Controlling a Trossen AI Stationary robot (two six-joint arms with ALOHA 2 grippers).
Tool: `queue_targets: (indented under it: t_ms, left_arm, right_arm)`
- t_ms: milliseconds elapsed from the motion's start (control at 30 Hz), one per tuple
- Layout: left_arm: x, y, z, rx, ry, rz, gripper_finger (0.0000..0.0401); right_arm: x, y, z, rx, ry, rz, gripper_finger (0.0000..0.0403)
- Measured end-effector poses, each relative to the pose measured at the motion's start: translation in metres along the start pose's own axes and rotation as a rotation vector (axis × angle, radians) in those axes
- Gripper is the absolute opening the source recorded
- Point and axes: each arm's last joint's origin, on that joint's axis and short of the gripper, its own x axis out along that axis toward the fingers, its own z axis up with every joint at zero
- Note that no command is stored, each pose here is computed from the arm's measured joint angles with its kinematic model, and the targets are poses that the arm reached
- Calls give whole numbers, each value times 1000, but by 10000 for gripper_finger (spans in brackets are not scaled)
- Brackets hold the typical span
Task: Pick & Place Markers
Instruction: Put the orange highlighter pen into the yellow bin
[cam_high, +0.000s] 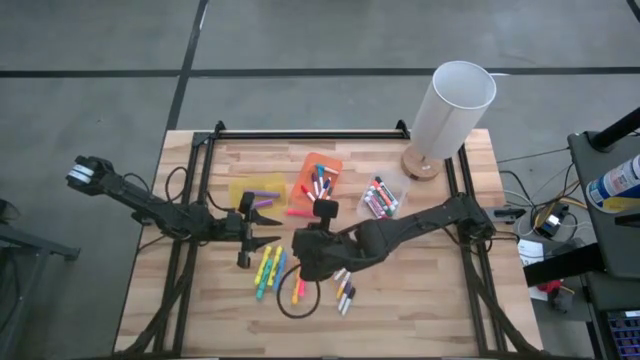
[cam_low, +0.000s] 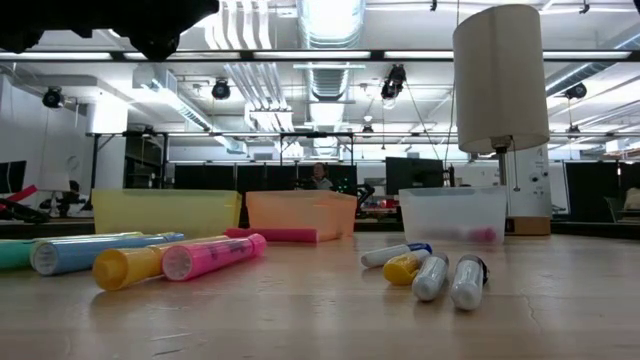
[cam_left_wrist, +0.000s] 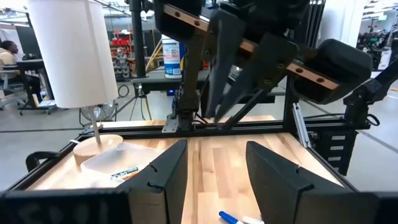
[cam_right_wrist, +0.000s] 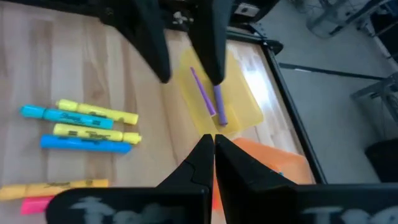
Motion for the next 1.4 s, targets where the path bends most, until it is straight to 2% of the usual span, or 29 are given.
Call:
queue_targets:
  t_ms: [133,233,367,600,700,800,1100,1400]
  left_arm:
    - [0,0,0,6,-1,0,158]
    - [0,0,0,8,-1,6,158]
    - [0,0,0,7,-2,7,158]
    - [0,0,2,-1,-18,7,158]
    - [0,0,2,-2,-19,7,158]
    - [0,0,2,-3,-21,6,158]
    - [0,0,3,-8,-25,5,158]
    - [0,0,3,-8,-25,5,158]
  right_arm:
    - [-1,1,-1,-12,10,9,7]
    - [2,0,-2,32,19,21,7]
    - [14,0,-10,54,77,100,21]
    - [53,-1,-42,54,247,162,115]
    - [70,-1,-54,29,273,200,152]
    - [87,-1,-66,20,275,254,172]
    - [138,-24,-108,91,344,241,180]
    - [163,-43,-122,133,322,259,180]
